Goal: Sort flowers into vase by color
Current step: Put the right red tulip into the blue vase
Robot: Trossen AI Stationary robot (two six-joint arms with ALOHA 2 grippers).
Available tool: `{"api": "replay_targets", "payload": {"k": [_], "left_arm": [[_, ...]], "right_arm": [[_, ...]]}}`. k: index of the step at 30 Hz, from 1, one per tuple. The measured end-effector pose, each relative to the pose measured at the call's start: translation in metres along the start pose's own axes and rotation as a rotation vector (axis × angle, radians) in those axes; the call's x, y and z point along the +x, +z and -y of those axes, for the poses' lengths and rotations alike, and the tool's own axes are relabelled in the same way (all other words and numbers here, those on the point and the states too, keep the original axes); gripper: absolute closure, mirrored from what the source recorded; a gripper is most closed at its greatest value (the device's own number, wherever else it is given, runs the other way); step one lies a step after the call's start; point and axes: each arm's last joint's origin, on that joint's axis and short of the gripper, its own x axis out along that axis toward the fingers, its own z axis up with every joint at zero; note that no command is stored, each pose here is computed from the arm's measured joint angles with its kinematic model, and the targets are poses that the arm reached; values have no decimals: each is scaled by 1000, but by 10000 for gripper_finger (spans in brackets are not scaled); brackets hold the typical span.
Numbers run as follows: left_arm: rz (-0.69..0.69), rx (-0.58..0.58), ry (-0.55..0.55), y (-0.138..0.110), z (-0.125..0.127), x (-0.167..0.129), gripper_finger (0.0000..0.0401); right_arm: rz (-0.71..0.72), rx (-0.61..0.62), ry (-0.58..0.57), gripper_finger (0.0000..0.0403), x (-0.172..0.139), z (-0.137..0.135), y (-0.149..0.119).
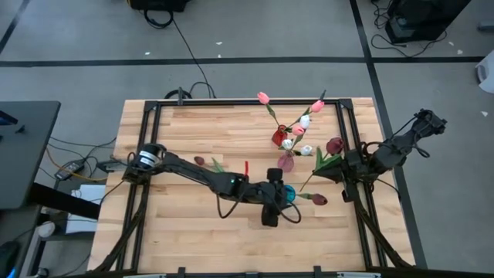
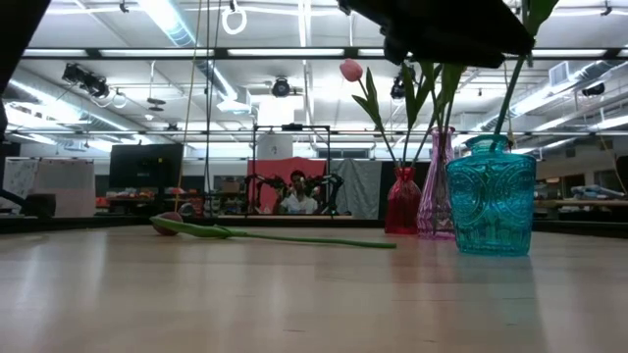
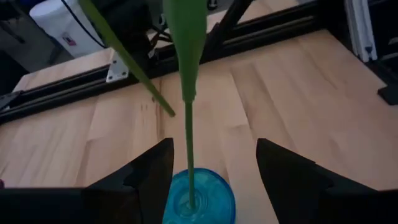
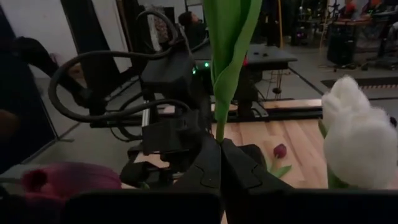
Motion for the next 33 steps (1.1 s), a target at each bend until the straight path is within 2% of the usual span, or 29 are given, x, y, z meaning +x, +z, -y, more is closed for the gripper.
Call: {"api": "replay_targets", "payload": {"k": [6, 20, 26, 33], "left_arm": [[20, -35, 54, -3, 1, 7, 176], [106, -105, 73, -3, -10, 19, 228], [136, -127, 67, -1, -13, 19, 280], [122, -113, -34, -1, -11, 17, 360]], "right_arm": [[-7, -7, -36, 398, -2, 1, -3], [-20, 12, -46, 398, -7, 4, -5], [-16, 34, -68, 398, -7, 5, -4], [-24, 53, -77, 398, -6, 5, -10]]}}
